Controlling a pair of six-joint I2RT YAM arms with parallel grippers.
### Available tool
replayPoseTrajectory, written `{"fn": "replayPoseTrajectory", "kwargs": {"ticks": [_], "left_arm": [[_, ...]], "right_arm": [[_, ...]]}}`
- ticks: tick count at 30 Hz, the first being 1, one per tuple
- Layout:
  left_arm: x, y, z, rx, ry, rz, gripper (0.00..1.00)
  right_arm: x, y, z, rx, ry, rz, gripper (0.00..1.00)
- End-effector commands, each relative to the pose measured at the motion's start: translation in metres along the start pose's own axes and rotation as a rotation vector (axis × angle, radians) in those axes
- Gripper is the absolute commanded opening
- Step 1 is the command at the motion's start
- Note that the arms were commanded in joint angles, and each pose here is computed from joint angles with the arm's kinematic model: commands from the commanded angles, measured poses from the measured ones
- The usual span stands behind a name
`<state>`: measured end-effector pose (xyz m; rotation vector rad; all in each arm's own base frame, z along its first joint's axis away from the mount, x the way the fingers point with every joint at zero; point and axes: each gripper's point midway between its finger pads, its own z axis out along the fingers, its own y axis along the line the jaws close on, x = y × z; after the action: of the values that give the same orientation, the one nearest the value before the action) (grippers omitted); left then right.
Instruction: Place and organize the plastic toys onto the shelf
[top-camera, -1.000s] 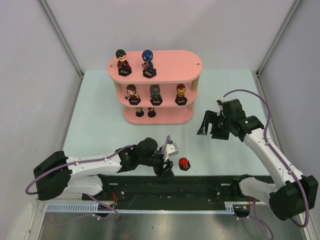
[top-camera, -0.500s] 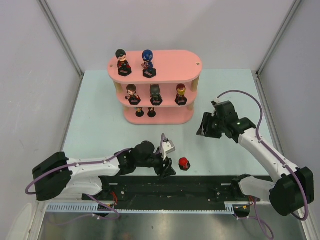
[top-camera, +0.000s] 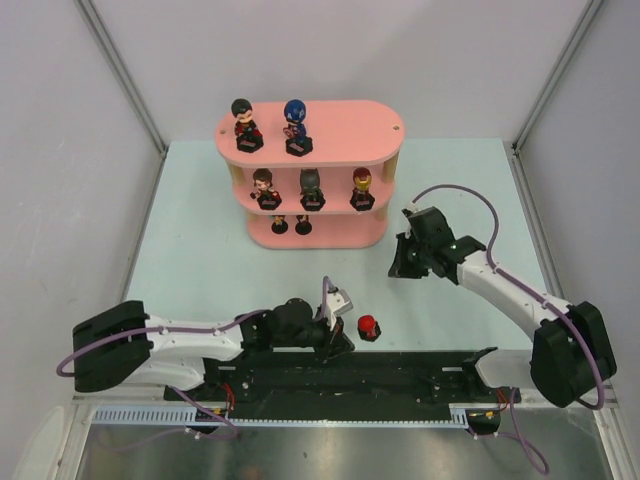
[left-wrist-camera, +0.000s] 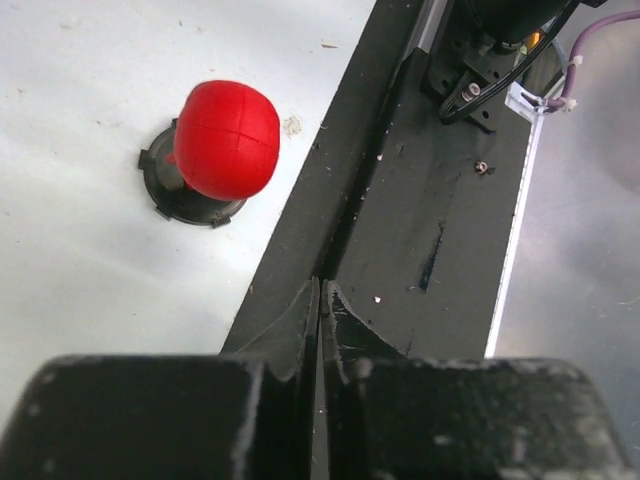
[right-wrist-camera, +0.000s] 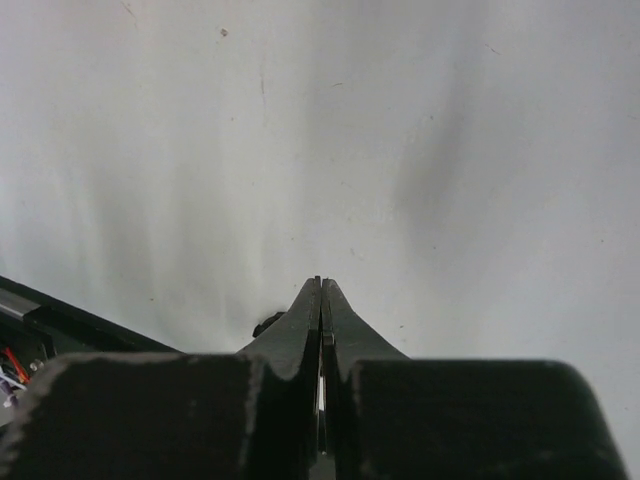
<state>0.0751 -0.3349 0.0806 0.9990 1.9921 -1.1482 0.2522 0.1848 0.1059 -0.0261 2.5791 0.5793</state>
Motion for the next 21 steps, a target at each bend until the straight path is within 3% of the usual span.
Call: {"fn": "replayPoseTrajectory", "kwargs": {"ticks": [1,7,16,21], "left_arm": [[-0.01,-0.011,0.007,0.024,-0.072,-0.046,0.0],[-0.002,-0.02,0.022,0.038,-0.04,-0.052,0.0],[0.002,-0.001,0.046,-0.06,-0.068,-0.169,0.0],[-0.003,-0.004,0.057,-0.036,-0.098,-0.195,0.0]], "right_arm": [[0.0,0.002,0.016,-0.01,-0.002,-0.044,0.0],[0.022,-0.001,0.035,-0.011,0.047,-0.04,0.0],[0.045,0.001,0.051,-0.039,0.107,-0.059,0.0],[0.057,0.001,0.058,-0.062,0.139,-0.05,0.0]]}}
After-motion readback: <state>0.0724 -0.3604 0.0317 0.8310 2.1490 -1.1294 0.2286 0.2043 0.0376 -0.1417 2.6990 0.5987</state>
